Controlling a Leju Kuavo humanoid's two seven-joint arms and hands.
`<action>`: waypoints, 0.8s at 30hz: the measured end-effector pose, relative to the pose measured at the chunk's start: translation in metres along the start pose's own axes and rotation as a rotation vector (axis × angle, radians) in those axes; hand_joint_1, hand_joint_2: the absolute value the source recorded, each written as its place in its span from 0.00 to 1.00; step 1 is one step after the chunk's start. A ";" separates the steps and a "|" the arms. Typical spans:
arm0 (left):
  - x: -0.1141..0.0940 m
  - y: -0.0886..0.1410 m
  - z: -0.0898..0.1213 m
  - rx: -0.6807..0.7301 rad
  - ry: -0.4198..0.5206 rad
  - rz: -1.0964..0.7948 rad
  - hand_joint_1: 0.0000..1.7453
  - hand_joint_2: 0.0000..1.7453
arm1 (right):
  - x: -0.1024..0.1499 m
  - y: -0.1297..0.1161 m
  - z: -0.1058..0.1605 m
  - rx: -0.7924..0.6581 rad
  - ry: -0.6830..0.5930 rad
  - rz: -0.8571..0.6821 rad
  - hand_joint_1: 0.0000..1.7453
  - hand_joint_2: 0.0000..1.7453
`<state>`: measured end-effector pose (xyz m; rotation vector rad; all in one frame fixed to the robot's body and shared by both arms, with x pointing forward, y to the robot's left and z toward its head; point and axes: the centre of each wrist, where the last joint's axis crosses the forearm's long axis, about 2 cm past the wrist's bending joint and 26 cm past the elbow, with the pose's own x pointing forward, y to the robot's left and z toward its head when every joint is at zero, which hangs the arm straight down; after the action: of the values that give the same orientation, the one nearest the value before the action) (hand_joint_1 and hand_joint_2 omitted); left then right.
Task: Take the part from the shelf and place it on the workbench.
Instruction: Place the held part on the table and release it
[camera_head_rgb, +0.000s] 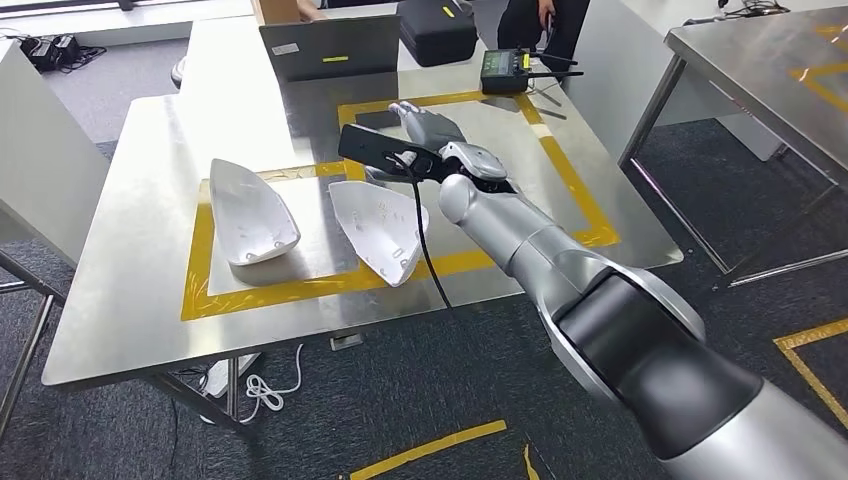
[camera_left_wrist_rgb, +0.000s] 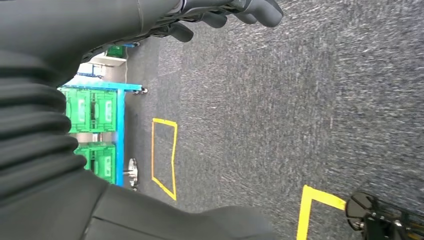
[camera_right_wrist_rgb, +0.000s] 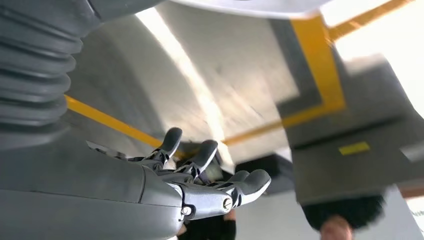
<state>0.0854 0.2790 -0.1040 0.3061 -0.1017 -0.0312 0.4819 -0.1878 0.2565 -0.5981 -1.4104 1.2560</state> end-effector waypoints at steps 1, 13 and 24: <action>-0.001 0.000 0.000 0.000 0.001 0.000 0.00 0.00 | 0.002 -0.014 -0.001 -0.044 -0.028 -0.012 0.00 0.00; -0.005 0.000 -0.001 -0.002 -0.005 -0.002 0.00 0.00 | 0.015 -0.159 0.021 -0.480 -0.317 -0.165 0.00 0.00; -0.015 0.002 -0.002 -0.003 0.010 0.018 0.00 0.00 | -0.014 -0.183 0.049 -0.639 -0.375 -0.221 0.00 0.00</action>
<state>0.0703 0.2821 -0.1068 0.3023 -0.0944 -0.0124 0.4918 -0.2745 0.4255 -0.6219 -2.1584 0.7482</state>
